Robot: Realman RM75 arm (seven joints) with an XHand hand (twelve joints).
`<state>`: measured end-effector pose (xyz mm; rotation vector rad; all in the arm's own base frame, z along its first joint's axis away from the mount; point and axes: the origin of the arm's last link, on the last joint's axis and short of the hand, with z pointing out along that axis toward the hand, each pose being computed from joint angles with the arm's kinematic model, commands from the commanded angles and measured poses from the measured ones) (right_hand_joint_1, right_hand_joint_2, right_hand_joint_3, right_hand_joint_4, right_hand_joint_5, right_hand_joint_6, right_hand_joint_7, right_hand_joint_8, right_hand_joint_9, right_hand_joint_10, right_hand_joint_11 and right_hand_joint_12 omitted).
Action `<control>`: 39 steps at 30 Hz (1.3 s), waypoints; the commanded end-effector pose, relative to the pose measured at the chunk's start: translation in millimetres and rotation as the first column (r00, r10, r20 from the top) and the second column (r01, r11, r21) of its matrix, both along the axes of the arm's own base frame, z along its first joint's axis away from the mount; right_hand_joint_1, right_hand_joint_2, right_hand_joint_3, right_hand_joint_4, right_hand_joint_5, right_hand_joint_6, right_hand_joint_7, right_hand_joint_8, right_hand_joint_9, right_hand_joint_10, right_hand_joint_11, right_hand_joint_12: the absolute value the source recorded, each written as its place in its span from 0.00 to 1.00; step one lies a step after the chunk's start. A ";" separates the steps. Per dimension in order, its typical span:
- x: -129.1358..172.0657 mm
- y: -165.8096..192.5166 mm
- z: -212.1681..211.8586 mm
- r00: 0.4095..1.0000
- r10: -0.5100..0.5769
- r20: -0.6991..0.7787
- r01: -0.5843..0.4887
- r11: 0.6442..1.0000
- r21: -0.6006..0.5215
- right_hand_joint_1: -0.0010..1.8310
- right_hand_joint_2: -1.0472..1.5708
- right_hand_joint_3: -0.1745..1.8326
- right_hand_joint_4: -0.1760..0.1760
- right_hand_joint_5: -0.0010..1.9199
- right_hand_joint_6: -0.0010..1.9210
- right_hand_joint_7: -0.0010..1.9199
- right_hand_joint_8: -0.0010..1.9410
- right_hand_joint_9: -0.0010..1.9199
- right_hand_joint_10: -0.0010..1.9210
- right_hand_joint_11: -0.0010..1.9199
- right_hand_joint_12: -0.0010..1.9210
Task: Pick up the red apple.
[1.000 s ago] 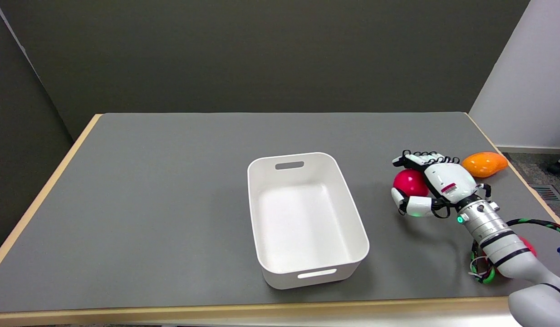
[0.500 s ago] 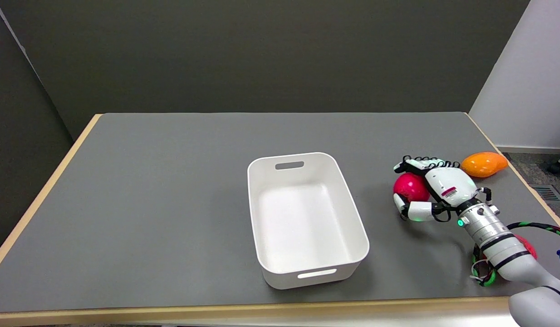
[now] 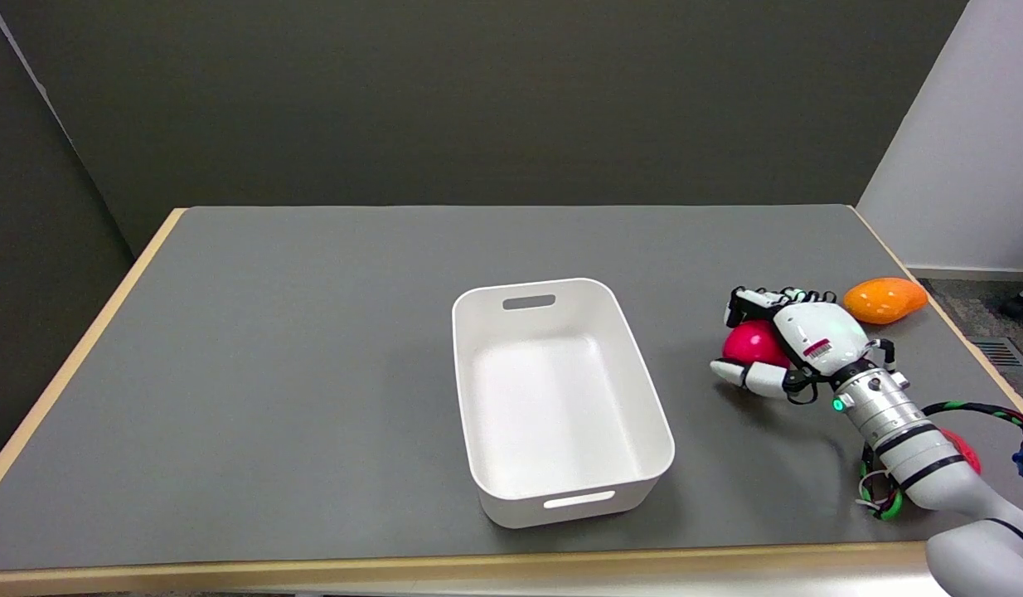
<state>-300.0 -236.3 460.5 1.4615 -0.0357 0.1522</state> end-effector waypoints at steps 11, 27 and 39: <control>35.3 -35.7 -3.6 0.989 0.130 -0.076 -0.125 0.990 0.066 0.63 0.85 0.20 0.24 0.27 0.85 0.42 0.70 0.36 0.66 0.28 0.82; 139.5 -52.3 -50.4 0.821 0.550 -0.154 -0.482 0.812 0.329 0.64 0.88 0.14 0.09 0.26 0.83 0.43 0.71 0.42 0.61 0.35 0.76; 169.6 -52.7 -117.3 0.822 0.569 0.022 -0.529 0.748 0.401 0.64 0.85 0.19 0.07 0.26 0.83 0.44 0.72 0.40 0.67 0.31 0.85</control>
